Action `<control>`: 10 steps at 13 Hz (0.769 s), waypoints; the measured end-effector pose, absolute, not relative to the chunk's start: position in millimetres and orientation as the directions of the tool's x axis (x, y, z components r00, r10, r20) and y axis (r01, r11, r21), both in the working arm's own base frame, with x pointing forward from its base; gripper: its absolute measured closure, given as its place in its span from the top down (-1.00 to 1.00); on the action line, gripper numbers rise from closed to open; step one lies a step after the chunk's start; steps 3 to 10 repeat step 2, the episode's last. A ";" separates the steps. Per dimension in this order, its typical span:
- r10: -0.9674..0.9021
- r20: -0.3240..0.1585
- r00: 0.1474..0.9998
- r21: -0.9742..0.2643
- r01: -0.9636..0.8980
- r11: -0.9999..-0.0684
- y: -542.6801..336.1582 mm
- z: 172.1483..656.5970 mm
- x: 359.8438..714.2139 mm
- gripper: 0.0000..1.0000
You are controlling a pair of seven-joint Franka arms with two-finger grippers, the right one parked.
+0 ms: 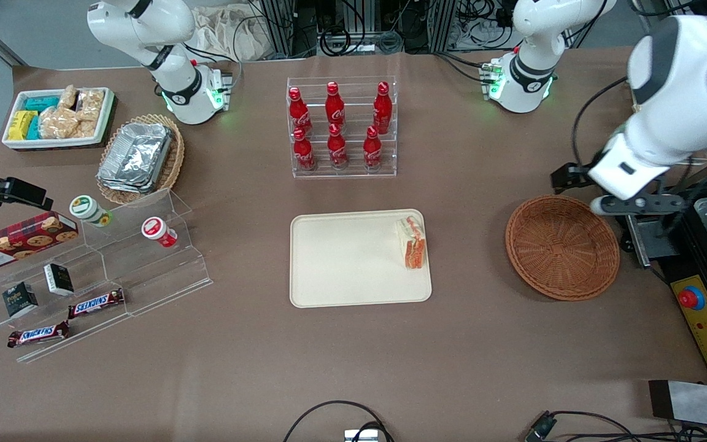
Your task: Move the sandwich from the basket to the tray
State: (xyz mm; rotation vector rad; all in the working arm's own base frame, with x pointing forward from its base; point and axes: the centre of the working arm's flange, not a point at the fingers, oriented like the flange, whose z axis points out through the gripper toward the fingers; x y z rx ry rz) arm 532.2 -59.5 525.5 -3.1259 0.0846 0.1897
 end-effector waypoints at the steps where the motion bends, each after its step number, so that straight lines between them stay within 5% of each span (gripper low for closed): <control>1: -0.090 -0.126 0.988 0.006 -0.090 -0.996 -34.2 535.0 534.3 1.00; 10: -0.119 -0.123 0.985 0.017 -0.117 -0.993 -11.9 546.8 536.9 1.00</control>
